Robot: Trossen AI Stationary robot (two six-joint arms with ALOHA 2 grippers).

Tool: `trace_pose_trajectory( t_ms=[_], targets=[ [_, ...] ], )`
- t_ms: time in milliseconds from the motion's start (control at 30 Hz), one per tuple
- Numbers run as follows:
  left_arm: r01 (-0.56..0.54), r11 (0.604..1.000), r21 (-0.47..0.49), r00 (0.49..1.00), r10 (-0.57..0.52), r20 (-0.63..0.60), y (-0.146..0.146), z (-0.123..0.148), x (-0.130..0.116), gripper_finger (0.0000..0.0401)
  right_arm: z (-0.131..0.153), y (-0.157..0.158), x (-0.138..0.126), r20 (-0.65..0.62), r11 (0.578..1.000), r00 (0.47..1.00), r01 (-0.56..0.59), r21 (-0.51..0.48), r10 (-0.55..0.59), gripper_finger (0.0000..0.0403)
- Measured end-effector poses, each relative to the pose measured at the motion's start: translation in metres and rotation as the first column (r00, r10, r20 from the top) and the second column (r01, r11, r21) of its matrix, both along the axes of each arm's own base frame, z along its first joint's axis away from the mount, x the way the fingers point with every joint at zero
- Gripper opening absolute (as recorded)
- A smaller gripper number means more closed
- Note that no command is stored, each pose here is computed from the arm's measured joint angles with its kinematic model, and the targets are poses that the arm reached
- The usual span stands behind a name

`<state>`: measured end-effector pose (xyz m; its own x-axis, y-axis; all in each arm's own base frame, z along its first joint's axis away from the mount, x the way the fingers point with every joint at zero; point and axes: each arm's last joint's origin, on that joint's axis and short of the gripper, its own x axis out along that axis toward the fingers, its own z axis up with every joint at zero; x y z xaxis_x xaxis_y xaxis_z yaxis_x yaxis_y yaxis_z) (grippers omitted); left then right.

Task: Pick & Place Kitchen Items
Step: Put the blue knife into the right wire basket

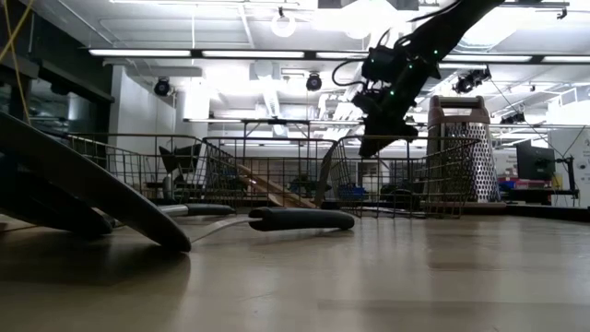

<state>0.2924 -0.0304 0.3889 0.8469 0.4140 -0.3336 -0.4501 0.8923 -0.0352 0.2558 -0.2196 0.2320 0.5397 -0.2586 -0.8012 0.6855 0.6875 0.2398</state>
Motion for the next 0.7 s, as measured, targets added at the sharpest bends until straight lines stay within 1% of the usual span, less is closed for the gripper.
trace_pose_trajectory(
  t_ms=[300,500,700],
  targets=[
    [-0.001,1.000,0.000,1.000,0.001,0.001,0.0000,0.0002,0.0000,0.0122,-0.0008,-0.0039,-0.0047,0.010,0.998,0.999,0.051,0.045,-0.051,0.0047],
    [-0.011,1.000,0.004,1.000,0.011,0.001,0.0003,0.0001,-0.0001,0.0122,-0.0009,-0.0044,-0.0050,0.002,0.998,0.998,0.061,0.035,-0.061,0.0047],
    [-0.013,1.000,0.005,1.000,0.013,0.001,0.0004,0.0001,-0.0001,0.0122,-0.0019,-0.0034,-0.0060,-0.012,0.997,0.998,0.061,0.047,-0.061,0.0047]
  ],
)
